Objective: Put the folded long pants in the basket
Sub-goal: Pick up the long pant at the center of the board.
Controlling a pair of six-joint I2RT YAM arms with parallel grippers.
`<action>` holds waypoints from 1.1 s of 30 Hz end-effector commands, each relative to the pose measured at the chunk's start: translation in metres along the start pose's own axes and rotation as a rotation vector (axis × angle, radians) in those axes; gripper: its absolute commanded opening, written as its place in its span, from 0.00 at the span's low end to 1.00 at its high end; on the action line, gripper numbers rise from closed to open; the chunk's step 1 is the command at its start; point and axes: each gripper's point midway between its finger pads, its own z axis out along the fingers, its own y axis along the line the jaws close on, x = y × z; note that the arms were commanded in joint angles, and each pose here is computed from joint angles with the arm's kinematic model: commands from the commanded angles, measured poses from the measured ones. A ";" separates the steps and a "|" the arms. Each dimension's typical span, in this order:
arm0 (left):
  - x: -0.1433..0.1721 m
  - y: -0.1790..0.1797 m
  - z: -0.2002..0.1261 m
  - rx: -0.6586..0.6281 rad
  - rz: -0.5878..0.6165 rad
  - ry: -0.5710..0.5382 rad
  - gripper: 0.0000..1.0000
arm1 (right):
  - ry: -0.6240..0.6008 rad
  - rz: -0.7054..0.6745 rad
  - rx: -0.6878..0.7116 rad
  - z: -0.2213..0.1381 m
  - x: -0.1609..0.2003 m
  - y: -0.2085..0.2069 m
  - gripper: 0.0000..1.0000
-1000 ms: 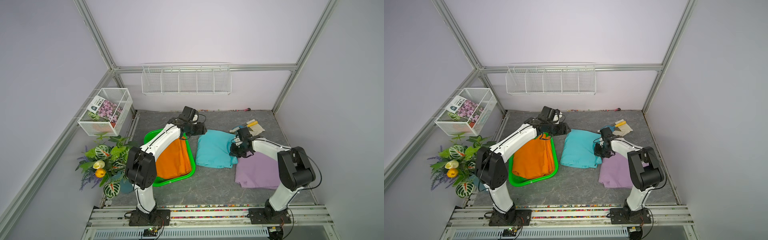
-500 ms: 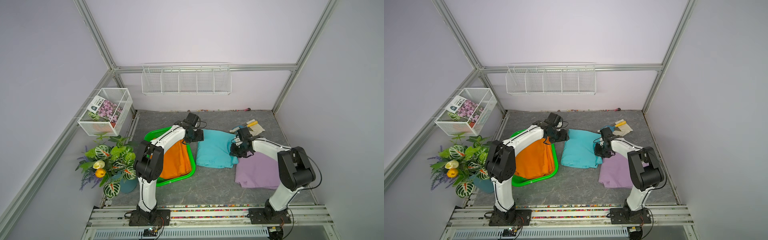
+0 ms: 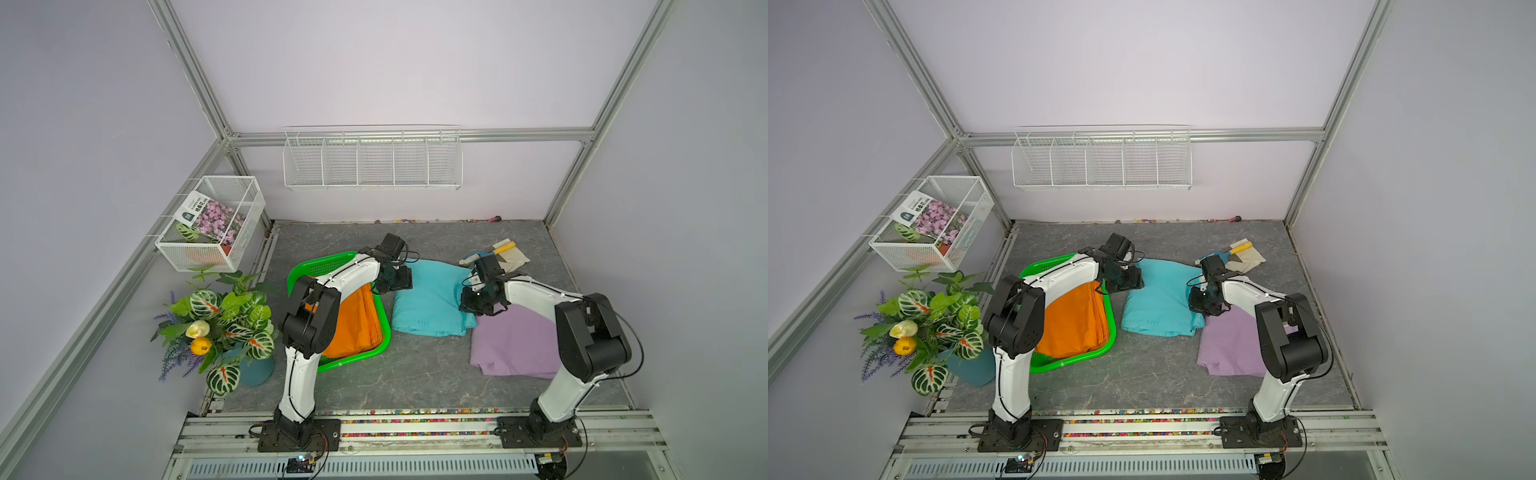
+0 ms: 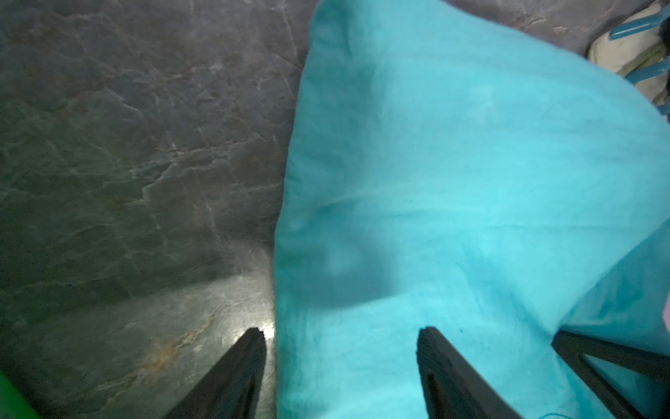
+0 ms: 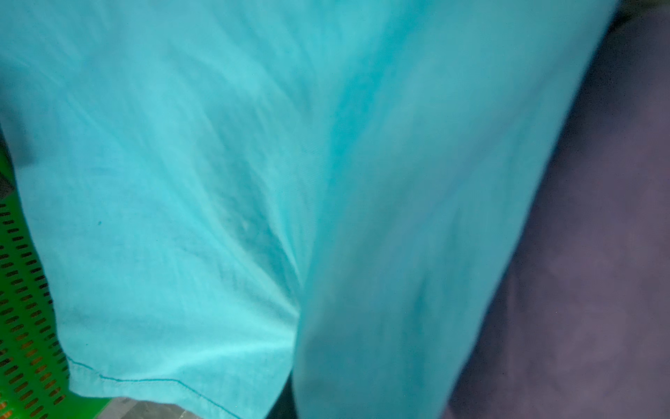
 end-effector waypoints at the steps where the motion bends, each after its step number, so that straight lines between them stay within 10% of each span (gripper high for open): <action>1: 0.008 0.009 0.013 -0.039 -0.018 0.045 0.71 | -0.018 0.005 0.007 -0.006 0.000 -0.004 0.17; 11: 0.023 0.005 0.039 -0.017 -0.027 0.109 0.65 | -0.030 0.001 -0.011 -0.010 -0.004 0.002 0.18; 13: 0.023 0.003 0.038 -0.007 -0.022 0.109 0.51 | -0.023 -0.002 -0.012 -0.008 -0.004 0.002 0.18; 16: 0.020 0.000 0.036 -0.002 -0.015 0.105 0.00 | -0.018 -0.002 -0.009 -0.007 -0.004 0.001 0.20; 22: 0.013 0.003 0.029 -0.042 0.006 0.084 0.00 | -0.007 0.001 0.008 -0.005 -0.004 -0.001 0.31; 29: 0.012 0.006 0.028 -0.059 0.018 0.086 0.00 | -0.043 0.007 0.048 -0.016 -0.010 -0.007 0.74; 33: 0.013 0.005 0.028 -0.055 0.018 0.090 0.00 | -0.016 0.008 0.041 -0.005 -0.009 -0.008 0.78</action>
